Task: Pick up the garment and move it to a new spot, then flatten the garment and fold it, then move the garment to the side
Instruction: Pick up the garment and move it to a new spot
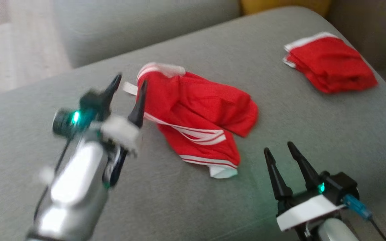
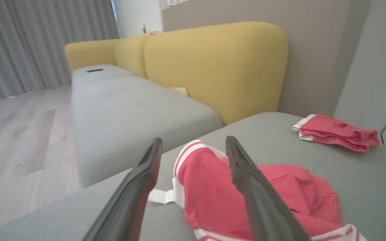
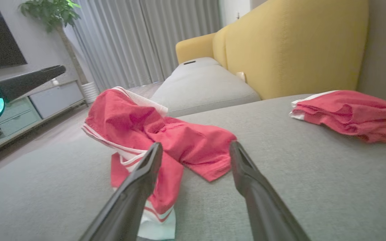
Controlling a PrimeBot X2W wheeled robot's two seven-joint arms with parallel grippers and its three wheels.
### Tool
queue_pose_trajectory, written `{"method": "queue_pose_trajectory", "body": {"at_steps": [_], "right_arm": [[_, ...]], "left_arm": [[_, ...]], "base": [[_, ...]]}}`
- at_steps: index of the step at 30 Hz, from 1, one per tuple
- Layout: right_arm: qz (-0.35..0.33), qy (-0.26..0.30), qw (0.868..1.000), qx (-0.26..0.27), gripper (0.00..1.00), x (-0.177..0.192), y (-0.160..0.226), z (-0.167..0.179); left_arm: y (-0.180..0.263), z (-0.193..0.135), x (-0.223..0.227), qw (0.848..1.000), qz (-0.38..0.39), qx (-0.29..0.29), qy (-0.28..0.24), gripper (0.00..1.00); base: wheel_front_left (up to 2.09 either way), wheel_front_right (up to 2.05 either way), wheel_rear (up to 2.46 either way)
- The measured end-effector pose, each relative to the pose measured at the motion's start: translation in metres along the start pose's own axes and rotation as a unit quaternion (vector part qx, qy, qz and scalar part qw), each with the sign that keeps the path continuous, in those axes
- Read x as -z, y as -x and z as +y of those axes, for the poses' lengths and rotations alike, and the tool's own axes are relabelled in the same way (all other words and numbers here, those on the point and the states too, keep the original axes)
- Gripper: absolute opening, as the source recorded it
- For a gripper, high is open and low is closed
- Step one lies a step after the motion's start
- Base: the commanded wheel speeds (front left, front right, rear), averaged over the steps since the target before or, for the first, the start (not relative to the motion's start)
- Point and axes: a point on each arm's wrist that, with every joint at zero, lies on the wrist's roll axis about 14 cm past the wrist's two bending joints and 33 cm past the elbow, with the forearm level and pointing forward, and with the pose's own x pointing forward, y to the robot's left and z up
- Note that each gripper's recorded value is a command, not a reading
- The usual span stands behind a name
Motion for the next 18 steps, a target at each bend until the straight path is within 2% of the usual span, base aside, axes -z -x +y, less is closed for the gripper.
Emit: {"method": "queue_pose_trajectory", "body": {"at_steps": [2,6,11,14,18], "right_arm": [[0.000,-0.005,1.000,-0.007,1.00,0.002,0.001,0.005],[0.003,-0.012,1.000,-0.027,1.00,0.006,0.002,0.019],[0.000,-0.012,0.999,-0.039,1.00,0.005,-0.001,0.026],[-0.002,-0.009,0.999,-0.050,1.00,0.004,-0.002,0.032],[-0.003,-0.009,0.999,-0.045,1.00,0.005,0.007,0.030]], "left_arm": [[0.024,0.012,-0.001,0.999,-0.012,-0.036,0.010,1.00],[0.090,0.025,0.026,0.993,0.009,-0.112,0.042,1.00],[0.155,0.046,0.024,0.973,-0.010,-0.218,0.070,1.00],[0.186,0.058,0.010,0.960,-0.036,-0.271,0.065,1.00],[0.227,0.048,0.018,0.951,-0.025,-0.303,0.064,1.00]], "base": [[0.00,0.00,0.00],[0.00,0.00,0.00],[0.00,0.00,0.00],[0.00,0.00,0.00],[0.00,0.00,0.00]]}}
